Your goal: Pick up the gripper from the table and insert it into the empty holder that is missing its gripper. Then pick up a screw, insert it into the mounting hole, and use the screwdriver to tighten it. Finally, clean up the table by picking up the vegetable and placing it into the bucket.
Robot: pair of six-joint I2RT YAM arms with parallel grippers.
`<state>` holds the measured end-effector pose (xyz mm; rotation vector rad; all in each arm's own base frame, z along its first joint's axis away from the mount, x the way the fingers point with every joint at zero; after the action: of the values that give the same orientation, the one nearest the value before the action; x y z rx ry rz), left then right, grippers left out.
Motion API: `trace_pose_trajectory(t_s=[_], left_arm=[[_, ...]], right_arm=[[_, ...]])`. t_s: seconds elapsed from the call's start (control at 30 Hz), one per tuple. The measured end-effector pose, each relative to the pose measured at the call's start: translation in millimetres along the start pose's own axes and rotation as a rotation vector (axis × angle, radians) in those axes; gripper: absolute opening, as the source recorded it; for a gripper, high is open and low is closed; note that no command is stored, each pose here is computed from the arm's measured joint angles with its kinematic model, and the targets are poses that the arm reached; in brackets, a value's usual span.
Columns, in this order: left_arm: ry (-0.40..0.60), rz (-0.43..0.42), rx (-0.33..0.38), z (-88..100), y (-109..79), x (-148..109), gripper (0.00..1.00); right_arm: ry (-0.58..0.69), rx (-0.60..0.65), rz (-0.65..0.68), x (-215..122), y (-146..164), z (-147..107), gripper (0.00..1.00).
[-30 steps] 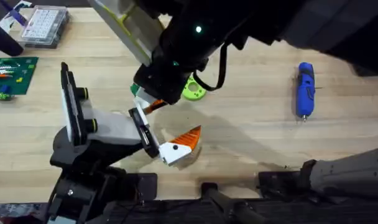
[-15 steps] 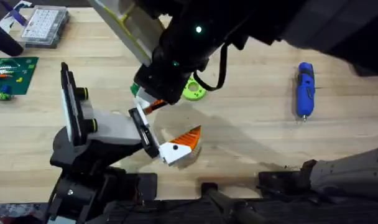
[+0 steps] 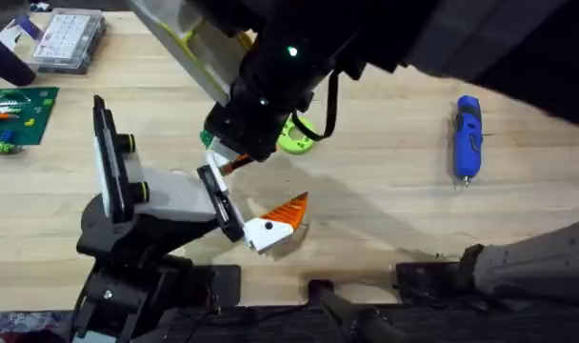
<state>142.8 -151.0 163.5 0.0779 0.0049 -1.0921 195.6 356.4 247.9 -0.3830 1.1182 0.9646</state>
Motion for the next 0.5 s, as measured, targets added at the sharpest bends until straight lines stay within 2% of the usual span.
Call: trace_pose_trajectory(t_s=[0.5], left_arm=[[0.000, 0.000, 0.000, 0.0, 0.0, 0.0, 0.986]], right_arm=[[0.018, 0.003, -0.002, -0.2, -0.5, -4.1, 0.006]])
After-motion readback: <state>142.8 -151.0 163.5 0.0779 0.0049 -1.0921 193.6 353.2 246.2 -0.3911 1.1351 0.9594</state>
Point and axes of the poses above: each hand's point on the last joint's axis, 136 mm out from that joint toward the fingers, its own x axis out along the fingers, its own y axis along the line the jaws close on, z = x × y, the point moved 2 cm from there along -x, back along the fingers, and after that the axes turned 12 degrees about x, right-handed, at the moved point
